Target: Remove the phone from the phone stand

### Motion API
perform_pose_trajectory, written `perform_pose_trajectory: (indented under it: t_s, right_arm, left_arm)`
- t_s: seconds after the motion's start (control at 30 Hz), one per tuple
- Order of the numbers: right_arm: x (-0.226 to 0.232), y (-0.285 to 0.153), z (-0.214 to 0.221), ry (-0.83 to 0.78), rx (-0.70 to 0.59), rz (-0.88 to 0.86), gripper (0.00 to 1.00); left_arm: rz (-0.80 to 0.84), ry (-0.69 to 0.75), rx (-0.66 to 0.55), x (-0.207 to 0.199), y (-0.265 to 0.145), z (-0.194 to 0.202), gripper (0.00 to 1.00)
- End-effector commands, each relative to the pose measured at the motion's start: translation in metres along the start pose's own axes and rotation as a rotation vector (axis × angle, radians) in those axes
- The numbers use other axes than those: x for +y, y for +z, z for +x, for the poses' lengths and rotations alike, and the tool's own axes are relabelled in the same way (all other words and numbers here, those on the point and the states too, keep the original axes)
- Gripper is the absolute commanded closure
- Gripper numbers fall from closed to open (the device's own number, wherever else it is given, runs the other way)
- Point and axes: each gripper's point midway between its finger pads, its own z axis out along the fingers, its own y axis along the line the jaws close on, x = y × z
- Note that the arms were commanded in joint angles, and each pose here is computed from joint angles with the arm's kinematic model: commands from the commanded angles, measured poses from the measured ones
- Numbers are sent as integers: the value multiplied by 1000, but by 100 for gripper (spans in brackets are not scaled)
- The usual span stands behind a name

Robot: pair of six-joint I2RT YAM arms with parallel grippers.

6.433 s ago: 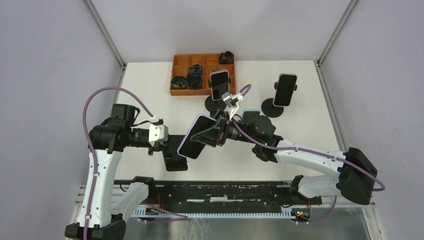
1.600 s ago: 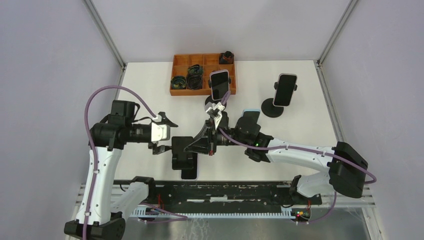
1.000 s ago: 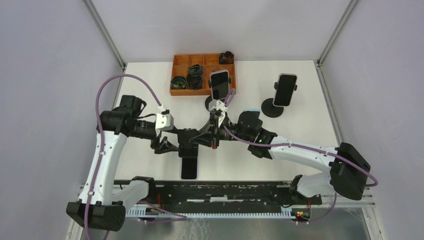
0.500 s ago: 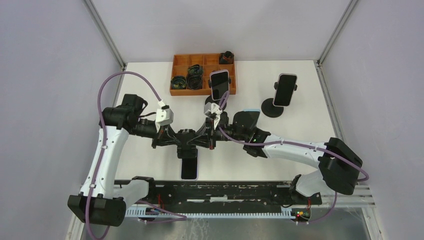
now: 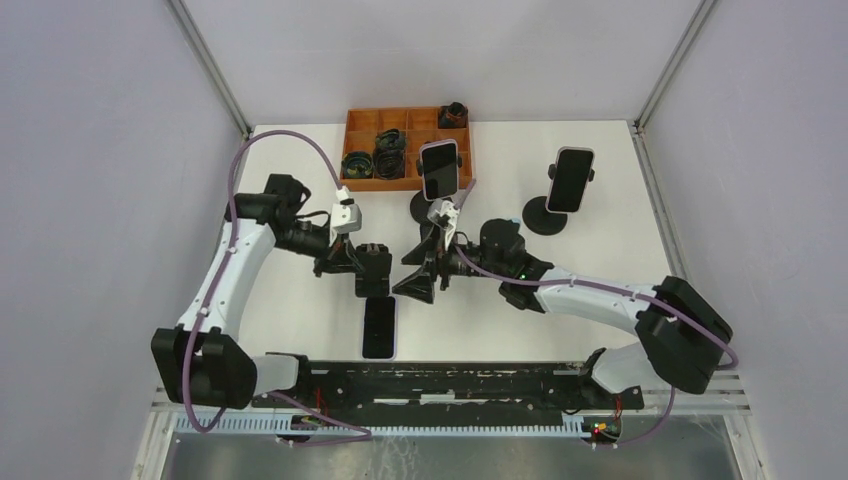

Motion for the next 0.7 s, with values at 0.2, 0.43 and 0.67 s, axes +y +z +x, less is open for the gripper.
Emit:
perform_pose_trajectory:
  t_s: [0.2,0.43,0.67]
  right_arm:
    - [-14,-60,-3,-116,-38,249,7]
    - [-27,-95,14,-117,-28,402,5]
    - [-41,-113,31,-110,-25,500,5]
  left_arm:
    - [-108,93,-12,108,-2,11,98]
    - [-55,75,-37,170,-10,39,98]
    - [-71,56,-29,214,1,60,98]
